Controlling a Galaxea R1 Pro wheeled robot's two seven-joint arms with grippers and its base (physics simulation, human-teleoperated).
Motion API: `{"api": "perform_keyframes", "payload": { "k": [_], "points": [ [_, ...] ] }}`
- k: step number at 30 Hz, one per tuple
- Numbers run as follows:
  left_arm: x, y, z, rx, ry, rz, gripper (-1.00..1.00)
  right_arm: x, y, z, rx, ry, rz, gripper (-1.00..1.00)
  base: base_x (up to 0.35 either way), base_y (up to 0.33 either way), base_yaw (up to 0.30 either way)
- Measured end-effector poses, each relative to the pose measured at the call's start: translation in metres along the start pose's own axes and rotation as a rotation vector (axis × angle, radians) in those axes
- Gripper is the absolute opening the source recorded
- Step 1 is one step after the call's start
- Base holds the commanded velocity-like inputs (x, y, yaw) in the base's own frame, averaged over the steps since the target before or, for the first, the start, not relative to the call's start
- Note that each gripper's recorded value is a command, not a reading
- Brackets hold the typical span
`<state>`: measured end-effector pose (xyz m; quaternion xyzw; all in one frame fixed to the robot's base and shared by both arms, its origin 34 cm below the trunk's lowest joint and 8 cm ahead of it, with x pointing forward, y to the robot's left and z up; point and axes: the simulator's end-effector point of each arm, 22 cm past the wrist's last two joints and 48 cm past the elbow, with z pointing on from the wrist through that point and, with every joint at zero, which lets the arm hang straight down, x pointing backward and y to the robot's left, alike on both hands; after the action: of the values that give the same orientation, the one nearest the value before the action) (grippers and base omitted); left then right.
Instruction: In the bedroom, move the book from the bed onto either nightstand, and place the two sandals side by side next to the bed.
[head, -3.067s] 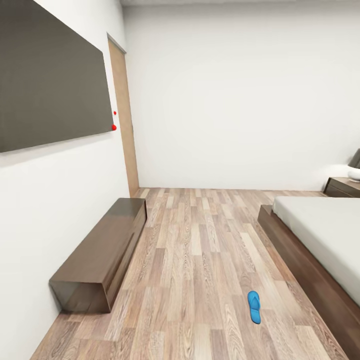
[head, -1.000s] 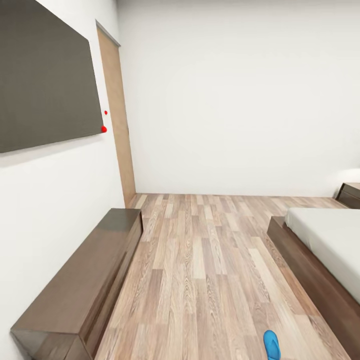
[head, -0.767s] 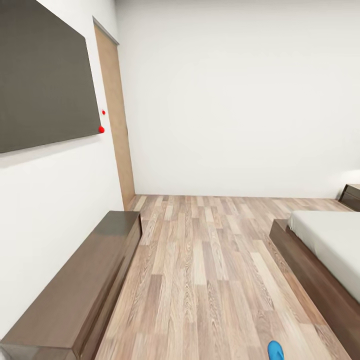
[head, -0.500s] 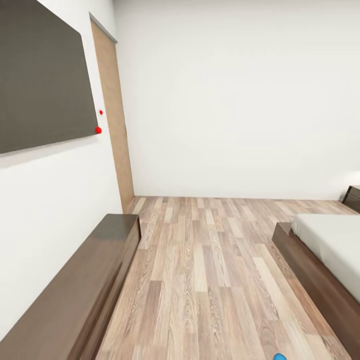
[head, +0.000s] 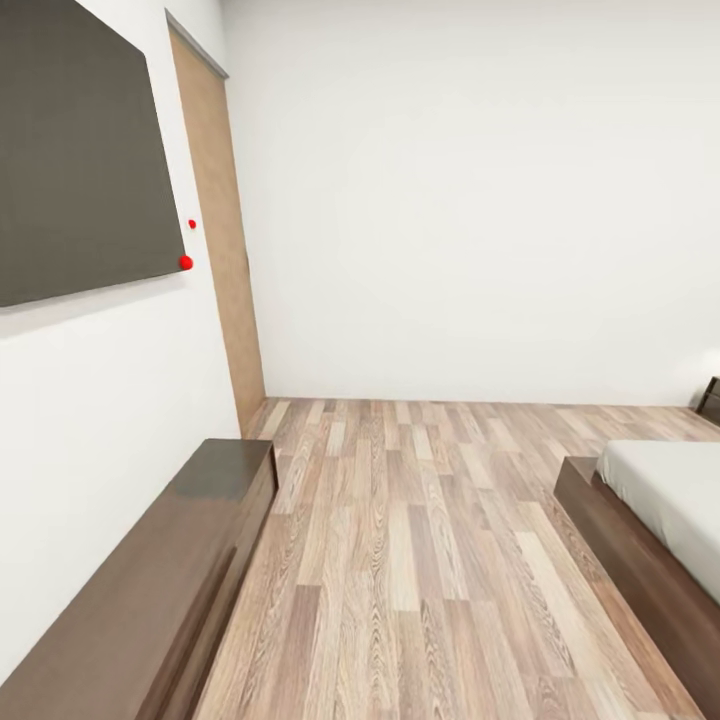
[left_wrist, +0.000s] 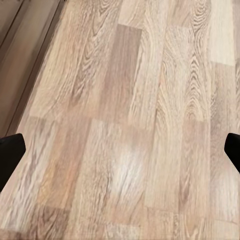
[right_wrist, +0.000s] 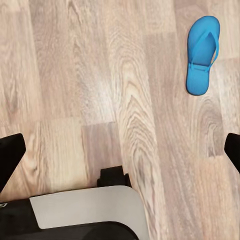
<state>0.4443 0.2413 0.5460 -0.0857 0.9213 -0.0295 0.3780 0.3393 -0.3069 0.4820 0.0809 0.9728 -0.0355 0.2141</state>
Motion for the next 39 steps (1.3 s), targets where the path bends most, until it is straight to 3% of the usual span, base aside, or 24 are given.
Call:
{"api": "perform_keyframes", "payload": {
  "k": [12,39],
  "points": [
    [-0.0001,0.0003,-0.0001,-0.001,0.0,-0.001,1.0,0.0,0.0001,0.0,0.0,0.0,0.0,1.0,0.075,0.0,0.0],
    [-0.0003,0.0003,-0.0001,-0.001,-0.001,-0.001,1.0,0.0002,0.0011,-0.0002,-0.001,0.0,-0.002,1.0,0.313,0.0,-0.028]
  ]
}}
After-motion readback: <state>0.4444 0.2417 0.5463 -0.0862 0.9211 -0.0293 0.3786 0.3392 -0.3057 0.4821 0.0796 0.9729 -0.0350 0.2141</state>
